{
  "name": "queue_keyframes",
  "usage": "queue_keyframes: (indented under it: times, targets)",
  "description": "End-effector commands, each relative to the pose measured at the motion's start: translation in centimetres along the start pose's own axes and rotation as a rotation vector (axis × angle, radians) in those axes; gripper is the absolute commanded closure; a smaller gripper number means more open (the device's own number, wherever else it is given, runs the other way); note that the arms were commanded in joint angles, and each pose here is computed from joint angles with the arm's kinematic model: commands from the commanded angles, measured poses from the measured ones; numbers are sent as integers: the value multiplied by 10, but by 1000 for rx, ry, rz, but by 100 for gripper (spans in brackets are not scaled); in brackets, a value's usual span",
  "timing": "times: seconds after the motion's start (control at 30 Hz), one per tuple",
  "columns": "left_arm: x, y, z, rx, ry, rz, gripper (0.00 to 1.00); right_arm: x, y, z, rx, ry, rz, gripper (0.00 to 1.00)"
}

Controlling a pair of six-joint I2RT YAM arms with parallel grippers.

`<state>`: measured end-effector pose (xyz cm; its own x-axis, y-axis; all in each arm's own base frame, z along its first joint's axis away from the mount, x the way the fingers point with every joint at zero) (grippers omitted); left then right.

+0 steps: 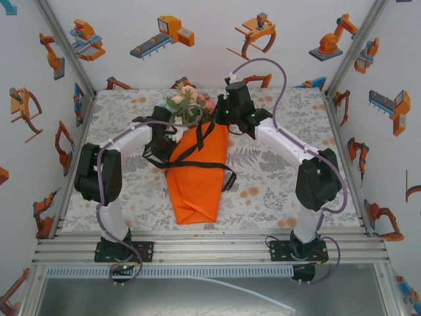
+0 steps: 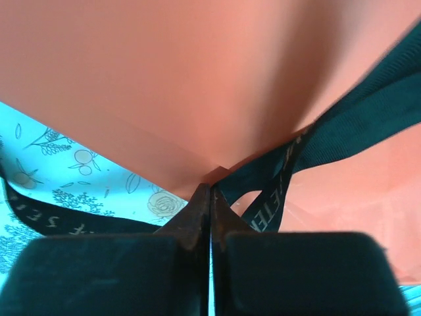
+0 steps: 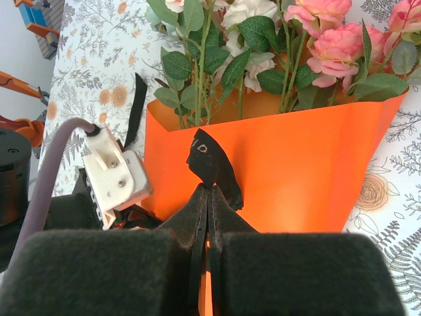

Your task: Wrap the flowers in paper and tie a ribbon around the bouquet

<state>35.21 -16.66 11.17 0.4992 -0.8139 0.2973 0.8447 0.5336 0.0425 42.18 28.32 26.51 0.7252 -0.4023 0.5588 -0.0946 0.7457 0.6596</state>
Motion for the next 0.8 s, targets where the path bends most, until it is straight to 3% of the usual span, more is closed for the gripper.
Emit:
queue_keyframes:
  times: [0.0,0.13,0.27,0.5,0.63,0.77]
  targets:
    - [7,-3,25,16,-58,-5,100,8,10,9,11,-28,-7,100]
    - [24,1,61,99,-193,-10,100,13,17,14,25,-34,-12,100]
    - [49,-20,91,86,-381,-66,100,8,40,19,94,-15,11,100]
    - [59,-40,97,53,-504,-75,100,21,72,35,194,-26,-122,100]
    - [58,-46,105,51,-556,-69,100,28,53,20,82,-100,-167,100]
    - [57,-49,120,70,-614,-77,100,1,21,-27,-33,13,-128,97]
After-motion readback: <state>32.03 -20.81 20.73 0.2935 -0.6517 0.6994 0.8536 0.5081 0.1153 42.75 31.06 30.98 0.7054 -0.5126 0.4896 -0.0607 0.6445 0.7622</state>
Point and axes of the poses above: each hand's point on the last joint's axis, 136 mm out from that joint toward the fingers, its own z axis back along the fingers, its own y axis along the line the jaws close on, x = y × z, the point moved 5 cm from there along z, back along the fingers, and after that the axes turned 15 degrees about -z, right-handed, at the moved point
